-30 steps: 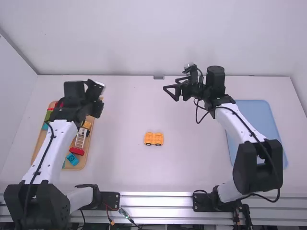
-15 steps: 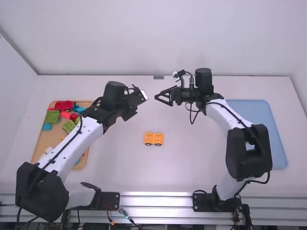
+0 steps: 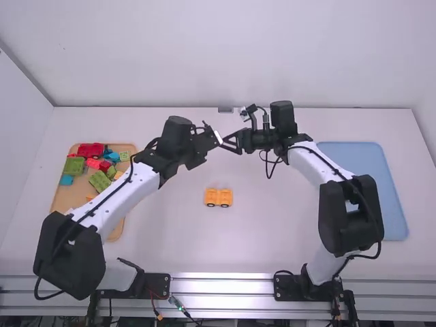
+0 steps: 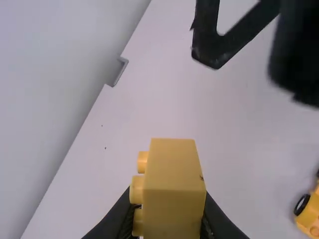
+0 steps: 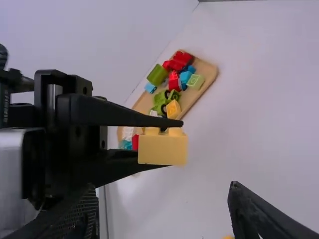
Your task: Assemble lego blocks to make yellow taxi
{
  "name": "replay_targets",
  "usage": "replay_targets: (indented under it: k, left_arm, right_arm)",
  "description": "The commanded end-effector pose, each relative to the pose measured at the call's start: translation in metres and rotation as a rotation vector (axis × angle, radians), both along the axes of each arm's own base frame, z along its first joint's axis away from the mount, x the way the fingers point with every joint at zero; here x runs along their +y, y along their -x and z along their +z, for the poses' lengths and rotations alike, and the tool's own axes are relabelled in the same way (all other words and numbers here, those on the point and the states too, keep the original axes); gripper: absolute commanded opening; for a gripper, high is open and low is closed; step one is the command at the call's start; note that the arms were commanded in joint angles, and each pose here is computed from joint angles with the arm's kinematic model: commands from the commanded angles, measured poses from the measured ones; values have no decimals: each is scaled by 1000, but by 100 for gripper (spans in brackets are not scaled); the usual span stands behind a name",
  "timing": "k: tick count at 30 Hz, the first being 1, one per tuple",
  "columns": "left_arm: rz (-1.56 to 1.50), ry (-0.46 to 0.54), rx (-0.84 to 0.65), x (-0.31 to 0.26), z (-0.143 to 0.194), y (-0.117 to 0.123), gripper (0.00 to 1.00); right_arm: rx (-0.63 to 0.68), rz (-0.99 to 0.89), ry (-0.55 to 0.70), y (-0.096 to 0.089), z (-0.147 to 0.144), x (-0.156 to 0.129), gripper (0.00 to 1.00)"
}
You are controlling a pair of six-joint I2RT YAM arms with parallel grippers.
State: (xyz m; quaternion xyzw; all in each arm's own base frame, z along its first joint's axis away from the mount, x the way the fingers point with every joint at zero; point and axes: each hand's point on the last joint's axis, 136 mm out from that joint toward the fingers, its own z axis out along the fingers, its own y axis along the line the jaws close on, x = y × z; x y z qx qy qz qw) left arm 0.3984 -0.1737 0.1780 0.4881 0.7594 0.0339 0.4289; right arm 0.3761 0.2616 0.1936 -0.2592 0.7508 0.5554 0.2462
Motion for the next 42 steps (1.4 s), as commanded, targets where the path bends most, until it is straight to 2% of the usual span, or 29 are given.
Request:
replay_targets:
  k: [1,4,6,8,9,12,14,17,21,26,29,32,38,42]
  left_arm:
    - [-74,48,5,-16,5,6,12]
    - [-122,84,8,-25,9,10,9]
    - [-150,74,-2,-29,9,11,8]
    - [-190,77,-13,-33,11,13,9]
    - [-193,82,-18,-34,13,13,9]
    - [-189,81,-30,-34,14,11,7]
    - [-191,85,-33,-35,15,11,7]
    - [-190,82,-30,-35,13,10,7]
    - [-190,80,-19,-36,6,7,6]
    - [-188,79,-22,-39,-3,-1,6]
    - [-190,83,-23,-40,-5,-3,4]
    - [-186,89,-32,-41,-3,-5,2]
    - [-188,95,-48,-42,1,-7,4]
    - [-187,96,-49,-42,1,-7,4]
  right_arm:
    - [-44,6,-7,-6,9,2,71]
    - [-46,7,-5,-6,9,3,69]
    - [-44,6,-5,-6,9,3,67]
    - [-45,6,-4,-6,8,3,60]
    - [-44,4,-1,-6,8,4,59]
    - [-41,2,11,-4,6,9,60]
    - [-47,15,11,-1,6,13,69]
    - [-41,-6,30,-3,3,16,69]
    - [-46,-10,35,-4,2,17,63]
    - [-43,-12,39,-4,1,17,59]
    - [-43,-13,40,-4,1,17,53]
    - [-27,-65,75,-12,-5,14,49]
    - [-31,-68,79,-12,-6,14,50]
    - [-30,-70,79,-13,-6,13,46]
